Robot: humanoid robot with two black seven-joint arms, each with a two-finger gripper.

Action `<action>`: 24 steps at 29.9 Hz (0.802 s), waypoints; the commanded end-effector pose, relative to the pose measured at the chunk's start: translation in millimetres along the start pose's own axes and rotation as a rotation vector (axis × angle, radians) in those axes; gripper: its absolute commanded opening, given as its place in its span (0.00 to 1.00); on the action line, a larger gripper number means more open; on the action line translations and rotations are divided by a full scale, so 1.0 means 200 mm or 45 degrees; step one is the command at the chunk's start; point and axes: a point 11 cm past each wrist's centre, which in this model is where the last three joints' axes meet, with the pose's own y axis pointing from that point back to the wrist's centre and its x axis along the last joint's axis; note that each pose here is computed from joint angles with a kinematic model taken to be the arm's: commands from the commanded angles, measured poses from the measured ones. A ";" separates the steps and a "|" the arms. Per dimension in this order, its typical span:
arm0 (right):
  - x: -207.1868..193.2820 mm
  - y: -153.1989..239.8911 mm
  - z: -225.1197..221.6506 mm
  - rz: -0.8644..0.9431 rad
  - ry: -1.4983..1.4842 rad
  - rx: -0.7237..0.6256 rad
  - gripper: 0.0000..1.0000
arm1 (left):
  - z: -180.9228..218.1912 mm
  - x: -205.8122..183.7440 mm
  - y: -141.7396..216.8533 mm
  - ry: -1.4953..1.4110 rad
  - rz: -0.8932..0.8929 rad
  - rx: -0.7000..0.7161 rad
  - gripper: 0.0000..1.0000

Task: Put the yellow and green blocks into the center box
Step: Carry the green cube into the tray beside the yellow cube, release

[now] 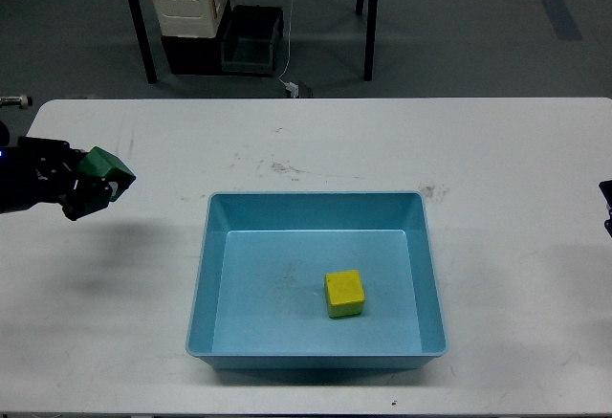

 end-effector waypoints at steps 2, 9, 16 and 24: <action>-0.02 0.01 0.02 -0.011 -0.003 -0.014 0.99 | 0.24 0.14 -0.16 -0.042 0.087 -0.204 0.30; -0.08 0.00 0.05 -0.051 -0.026 -0.027 0.99 | 0.58 0.23 -0.46 -0.164 -0.157 -0.438 0.31; -0.13 0.00 0.06 -0.043 -0.075 -0.018 1.00 | 0.79 0.20 -0.60 -0.260 -0.253 -0.569 0.32; -0.16 -0.01 0.07 -0.042 -0.108 -0.009 1.00 | 0.83 0.07 -0.69 -0.374 -0.346 -0.559 0.86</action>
